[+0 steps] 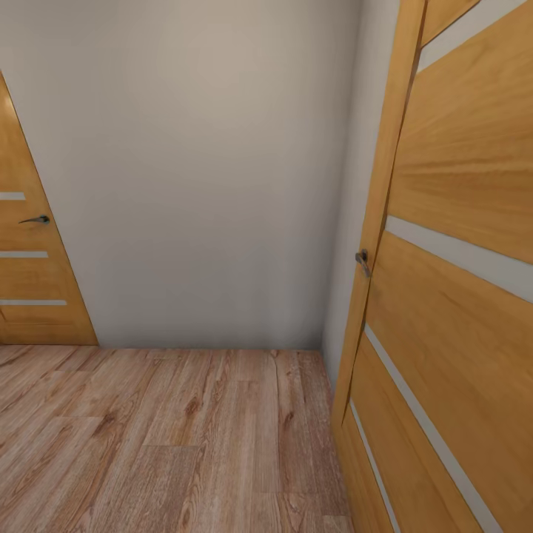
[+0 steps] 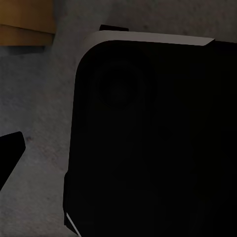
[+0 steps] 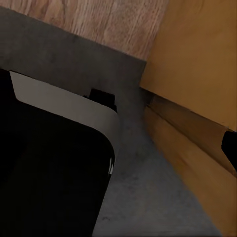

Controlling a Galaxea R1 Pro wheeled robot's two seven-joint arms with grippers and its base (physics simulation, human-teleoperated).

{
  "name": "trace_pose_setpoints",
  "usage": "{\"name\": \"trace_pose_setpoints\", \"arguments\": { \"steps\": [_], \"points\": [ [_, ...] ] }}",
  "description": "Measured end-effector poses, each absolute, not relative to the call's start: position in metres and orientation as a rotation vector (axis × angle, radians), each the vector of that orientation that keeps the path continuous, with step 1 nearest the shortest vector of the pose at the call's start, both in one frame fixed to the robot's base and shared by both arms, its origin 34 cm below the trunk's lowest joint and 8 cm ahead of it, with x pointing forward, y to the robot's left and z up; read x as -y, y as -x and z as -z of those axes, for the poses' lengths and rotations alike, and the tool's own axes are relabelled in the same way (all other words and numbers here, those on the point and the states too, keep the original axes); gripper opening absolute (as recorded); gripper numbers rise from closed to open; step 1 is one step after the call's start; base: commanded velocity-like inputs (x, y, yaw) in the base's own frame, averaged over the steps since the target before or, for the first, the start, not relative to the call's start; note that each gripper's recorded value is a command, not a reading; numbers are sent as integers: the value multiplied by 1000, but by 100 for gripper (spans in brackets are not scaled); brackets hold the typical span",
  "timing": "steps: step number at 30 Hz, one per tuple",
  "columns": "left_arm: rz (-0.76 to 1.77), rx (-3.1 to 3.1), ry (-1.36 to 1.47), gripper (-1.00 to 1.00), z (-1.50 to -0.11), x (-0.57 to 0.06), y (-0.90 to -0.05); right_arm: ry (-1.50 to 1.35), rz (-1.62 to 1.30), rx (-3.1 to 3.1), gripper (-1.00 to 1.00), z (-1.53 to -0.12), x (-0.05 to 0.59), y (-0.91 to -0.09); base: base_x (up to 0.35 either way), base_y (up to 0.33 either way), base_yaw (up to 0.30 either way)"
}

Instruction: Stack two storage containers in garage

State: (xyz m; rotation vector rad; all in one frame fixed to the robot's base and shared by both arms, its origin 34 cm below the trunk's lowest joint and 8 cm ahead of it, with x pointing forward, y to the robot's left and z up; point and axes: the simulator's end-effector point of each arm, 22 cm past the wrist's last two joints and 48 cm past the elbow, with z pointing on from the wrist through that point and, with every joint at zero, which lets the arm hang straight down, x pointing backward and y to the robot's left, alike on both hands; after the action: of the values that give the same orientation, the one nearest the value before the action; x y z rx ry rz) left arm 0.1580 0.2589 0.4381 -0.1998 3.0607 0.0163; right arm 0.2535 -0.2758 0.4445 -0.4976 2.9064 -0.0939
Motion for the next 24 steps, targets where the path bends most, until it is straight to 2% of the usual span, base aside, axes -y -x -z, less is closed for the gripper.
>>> {"name": "trace_pose_setpoints", "arguments": {
  "steps": [24],
  "points": [
    [-16, -3061, 200, 100, -438, -259, -158, 497, 87, -2911, 100, -444, 274, -248, 0, 0, 0]
  ]
}}
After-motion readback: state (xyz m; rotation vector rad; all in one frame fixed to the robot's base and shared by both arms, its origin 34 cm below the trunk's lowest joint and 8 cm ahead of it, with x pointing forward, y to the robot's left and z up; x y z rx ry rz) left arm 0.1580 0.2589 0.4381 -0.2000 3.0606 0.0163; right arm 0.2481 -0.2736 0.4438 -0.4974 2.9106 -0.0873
